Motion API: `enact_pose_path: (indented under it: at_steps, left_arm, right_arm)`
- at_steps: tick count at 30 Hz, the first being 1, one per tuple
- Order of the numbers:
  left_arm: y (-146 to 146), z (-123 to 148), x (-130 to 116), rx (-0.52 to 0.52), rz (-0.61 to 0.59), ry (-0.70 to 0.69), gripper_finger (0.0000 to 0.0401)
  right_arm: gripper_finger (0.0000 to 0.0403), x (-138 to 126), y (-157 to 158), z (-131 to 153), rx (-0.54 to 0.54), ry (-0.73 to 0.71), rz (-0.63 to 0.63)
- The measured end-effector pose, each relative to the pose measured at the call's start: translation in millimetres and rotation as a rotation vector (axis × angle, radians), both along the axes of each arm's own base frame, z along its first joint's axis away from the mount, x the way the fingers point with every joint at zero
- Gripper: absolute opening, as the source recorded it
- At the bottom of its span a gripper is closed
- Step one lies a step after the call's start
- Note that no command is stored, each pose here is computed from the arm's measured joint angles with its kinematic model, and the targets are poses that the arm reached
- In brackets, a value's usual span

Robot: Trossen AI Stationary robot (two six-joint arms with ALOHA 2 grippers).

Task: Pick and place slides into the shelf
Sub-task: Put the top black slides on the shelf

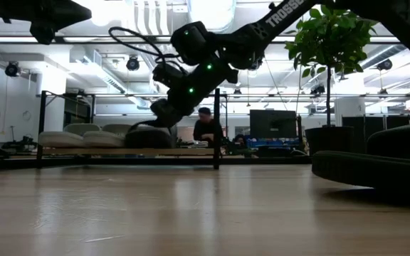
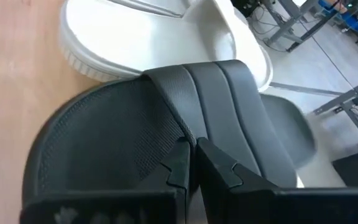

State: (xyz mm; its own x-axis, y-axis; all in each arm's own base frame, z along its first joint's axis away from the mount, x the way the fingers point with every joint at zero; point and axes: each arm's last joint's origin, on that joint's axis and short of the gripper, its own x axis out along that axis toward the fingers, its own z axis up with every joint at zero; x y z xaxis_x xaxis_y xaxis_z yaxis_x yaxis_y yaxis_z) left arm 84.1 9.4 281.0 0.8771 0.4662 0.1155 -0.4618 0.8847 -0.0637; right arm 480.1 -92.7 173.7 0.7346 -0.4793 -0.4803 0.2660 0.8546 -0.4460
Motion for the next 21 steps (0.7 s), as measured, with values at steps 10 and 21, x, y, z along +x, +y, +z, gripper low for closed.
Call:
enact_pose_path:
  at_steps: [10, 21]
  left_arm:
    - [0.0, -0.1, 0.1, 0.002, 0.0, 0.002, 0.0022]
    - [0.0, -0.4, 0.2, 0.007, 0.0, 0.005, 0.0022]
  right_arm:
    - [0.0013, 7.7, -0.3, -11.9, -0.019, 0.026, 0.0]
    - [0.0013, 5.9, -1.2, -8.6, -0.046, 0.034, -0.029]
